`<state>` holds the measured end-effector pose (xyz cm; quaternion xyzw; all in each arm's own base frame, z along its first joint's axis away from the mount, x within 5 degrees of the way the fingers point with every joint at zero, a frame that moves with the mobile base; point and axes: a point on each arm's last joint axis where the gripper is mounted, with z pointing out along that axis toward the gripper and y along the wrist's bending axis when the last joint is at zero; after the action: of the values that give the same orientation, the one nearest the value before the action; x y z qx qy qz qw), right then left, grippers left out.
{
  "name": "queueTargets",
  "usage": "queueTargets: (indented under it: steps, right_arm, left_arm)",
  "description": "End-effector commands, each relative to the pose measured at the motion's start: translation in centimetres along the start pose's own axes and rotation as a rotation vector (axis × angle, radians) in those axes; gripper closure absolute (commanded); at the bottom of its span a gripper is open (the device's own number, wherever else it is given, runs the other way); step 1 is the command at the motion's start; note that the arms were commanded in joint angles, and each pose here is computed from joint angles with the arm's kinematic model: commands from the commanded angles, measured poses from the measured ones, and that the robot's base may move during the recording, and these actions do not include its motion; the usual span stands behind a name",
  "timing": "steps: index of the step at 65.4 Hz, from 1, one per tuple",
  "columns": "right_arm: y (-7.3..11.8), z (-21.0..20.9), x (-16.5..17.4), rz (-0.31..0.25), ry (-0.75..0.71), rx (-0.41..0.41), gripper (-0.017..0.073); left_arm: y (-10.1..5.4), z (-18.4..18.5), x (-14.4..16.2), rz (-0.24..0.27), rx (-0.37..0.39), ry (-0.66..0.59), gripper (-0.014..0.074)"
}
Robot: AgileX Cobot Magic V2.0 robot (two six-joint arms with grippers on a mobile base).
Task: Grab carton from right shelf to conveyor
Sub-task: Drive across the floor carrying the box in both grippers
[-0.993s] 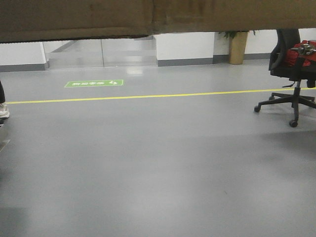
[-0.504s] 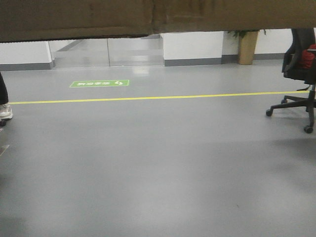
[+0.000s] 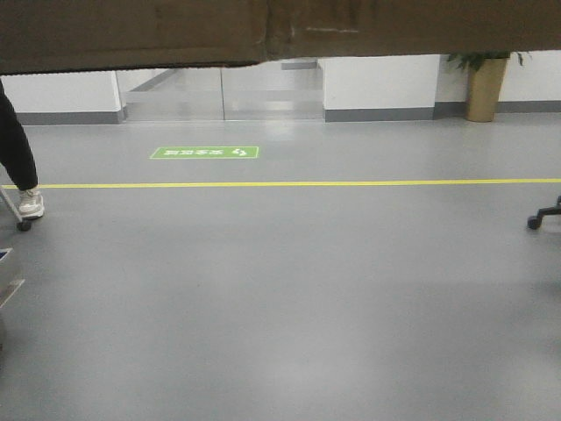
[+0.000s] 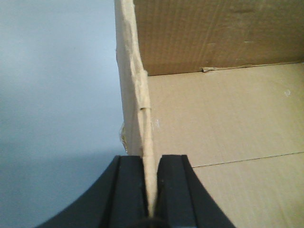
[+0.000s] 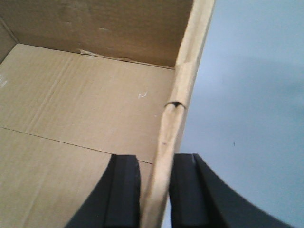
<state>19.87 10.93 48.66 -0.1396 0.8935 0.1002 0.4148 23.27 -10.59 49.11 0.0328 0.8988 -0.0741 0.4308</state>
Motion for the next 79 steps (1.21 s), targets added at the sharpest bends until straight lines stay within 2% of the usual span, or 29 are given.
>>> queueTargets:
  steps: [1,14,30,79]
  right_arm:
    - [0.2,-0.5,-0.5,-0.011,-0.069,-0.03,0.0626]
    - [0.2,-0.5,-0.5,-0.011,-0.069,-0.03,0.0626]
    - [0.2,-0.5,-0.6,-0.011,-0.076,-0.032,0.0626]
    - [0.5,-0.6,-1.8,-0.01,-0.212,-0.062,0.0626]
  left_arm:
    - [-0.3,-0.6,-0.3,-0.004,0.034,-0.052,0.061]
    - [-0.3,-0.6,-0.3,-0.004,0.035,-0.054,0.061]
    - [0.0,-0.6,-0.5,0.013,-0.005,-0.072,0.061]
    - [0.1,-0.6,-0.5,0.015,-0.008,-0.074,0.061]
